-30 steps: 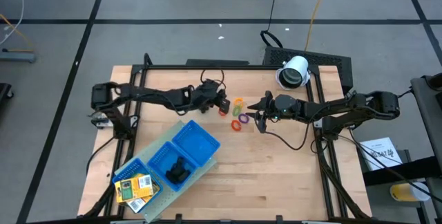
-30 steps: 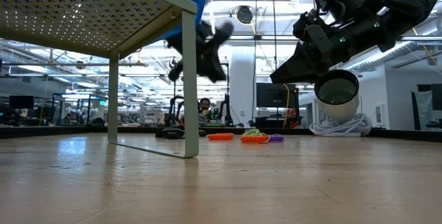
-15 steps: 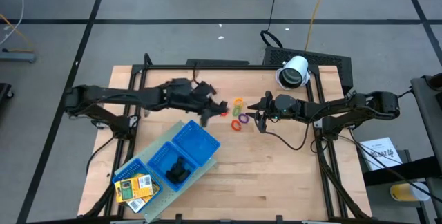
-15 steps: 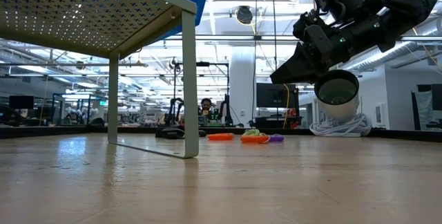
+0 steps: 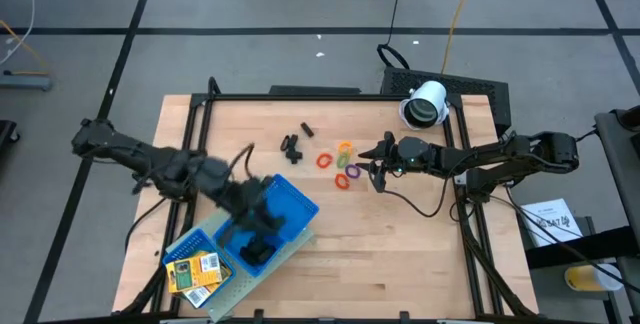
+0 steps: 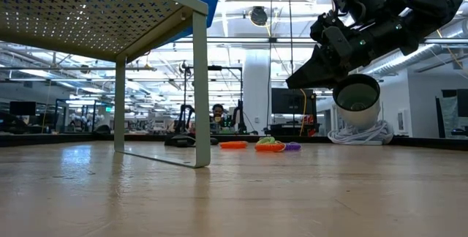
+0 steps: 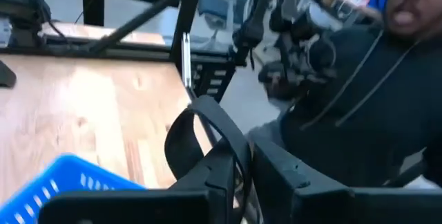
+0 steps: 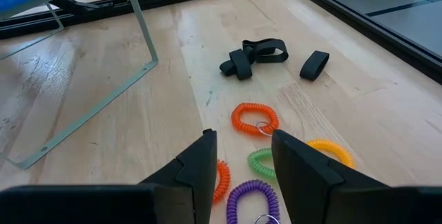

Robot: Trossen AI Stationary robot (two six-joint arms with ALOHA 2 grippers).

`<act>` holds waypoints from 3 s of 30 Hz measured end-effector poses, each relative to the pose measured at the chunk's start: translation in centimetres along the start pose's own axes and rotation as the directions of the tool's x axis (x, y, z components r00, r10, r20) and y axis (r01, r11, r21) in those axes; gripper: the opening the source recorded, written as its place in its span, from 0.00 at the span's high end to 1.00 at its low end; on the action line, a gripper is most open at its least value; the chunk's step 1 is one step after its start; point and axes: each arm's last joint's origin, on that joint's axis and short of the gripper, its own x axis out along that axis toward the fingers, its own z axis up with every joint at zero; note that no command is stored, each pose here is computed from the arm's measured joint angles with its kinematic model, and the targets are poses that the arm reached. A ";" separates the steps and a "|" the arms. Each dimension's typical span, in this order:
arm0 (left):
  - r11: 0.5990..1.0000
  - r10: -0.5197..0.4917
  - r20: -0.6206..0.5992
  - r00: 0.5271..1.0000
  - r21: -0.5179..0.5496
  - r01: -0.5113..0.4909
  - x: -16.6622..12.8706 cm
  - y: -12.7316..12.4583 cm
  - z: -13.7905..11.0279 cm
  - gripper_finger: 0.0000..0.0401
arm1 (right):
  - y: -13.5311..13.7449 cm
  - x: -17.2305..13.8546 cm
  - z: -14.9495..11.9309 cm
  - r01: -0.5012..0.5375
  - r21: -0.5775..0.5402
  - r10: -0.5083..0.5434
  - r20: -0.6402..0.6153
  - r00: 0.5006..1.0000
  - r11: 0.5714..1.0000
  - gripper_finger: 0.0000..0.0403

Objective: Pick & Place Office Desk Supplies
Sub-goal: Put the black rubber band into the center blue basket on the shelf

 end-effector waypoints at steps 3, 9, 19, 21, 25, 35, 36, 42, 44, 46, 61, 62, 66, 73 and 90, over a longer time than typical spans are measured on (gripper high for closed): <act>0.999 0.034 -0.045 0.998 0.015 -0.033 0.4 -1.9 -1.1 0.87 | 0.0 0.0 0.0 0.000 0.000 0.000 0.001 1.000 1.000 0.68; 0.994 0.106 -0.082 0.991 -0.015 -0.108 0.8 -4.7 -2.7 0.87 | 0.0 0.0 0.0 0.001 0.000 -0.001 0.001 1.000 1.000 0.68; 0.967 0.203 -0.070 0.977 -0.144 -0.211 0.8 -6.4 -3.8 0.87 | 0.0 0.0 0.1 0.003 0.000 -0.003 0.009 1.000 1.000 0.68; 0.959 0.216 -0.079 0.973 -0.172 -0.227 1.2 -6.1 -3.9 0.87 | 0.0 0.0 0.1 0.005 0.000 -0.005 0.010 1.000 1.000 0.68; 0.911 0.274 -0.155 0.949 -0.276 -0.308 1.7 -5.1 -4.6 0.85 | -0.1 0.0 0.1 0.028 0.007 -0.028 0.011 1.000 1.000 0.68; 0.829 0.300 -0.286 0.910 -0.393 -0.397 2.1 -4.1 -5.8 0.66 | -0.1 0.0 0.0 0.026 0.008 -0.026 0.009 1.000 1.000 0.68; 0.838 0.292 -0.280 0.914 -0.385 -0.386 2.0 -4.3 -5.7 0.64 | -0.1 0.0 0.1 0.026 0.008 -0.026 0.009 1.000 1.000 0.68; 0.883 0.267 -0.267 0.926 -0.317 -0.347 1.4 -5.3 -5.8 0.58 | -0.1 0.0 0.1 0.026 0.005 -0.026 0.009 1.000 1.000 0.68; 0.892 0.278 -0.260 0.925 -0.287 -0.349 1.3 -5.4 -5.8 0.57 | -0.1 0.0 0.0 0.026 0.004 -0.026 0.008 1.000 1.000 0.68; 0.892 0.312 -0.230 0.922 -0.263 -0.368 1.0 -5.4 -5.6 0.56 | -0.1 0.0 0.0 0.026 0.001 -0.026 0.008 1.000 1.000 0.68; 0.785 0.604 0.305 0.737 -0.065 -0.616 0.3 -2.5 0.2 0.56 | -0.1 0.0 0.0 0.025 0.001 -0.025 0.008 1.000 1.000 0.68; 0.765 0.618 0.328 0.714 -0.041 -0.643 0.2 -2.1 0.6 0.56 | -0.1 0.0 0.0 0.025 0.001 -0.025 0.008 1.000 1.000 0.68; 0.656 0.665 0.433 0.608 0.048 -0.753 -0.5 -0.7 2.3 0.56 | -0.1 0.0 0.0 0.025 0.001 -0.025 0.008 1.000 1.000 0.68; 0.511 0.781 0.458 0.425 -0.076 -0.856 -1.3 3.6 3.7 0.56 | -0.1 0.0 0.0 0.025 0.001 -0.025 0.008 1.000 1.000 0.68; 0.145 0.977 -0.101 0.189 -0.343 -0.928 0.2 19.7 -2.6 0.56 | -0.1 0.0 0.0 0.021 0.000 -0.021 0.007 1.000 1.000 0.68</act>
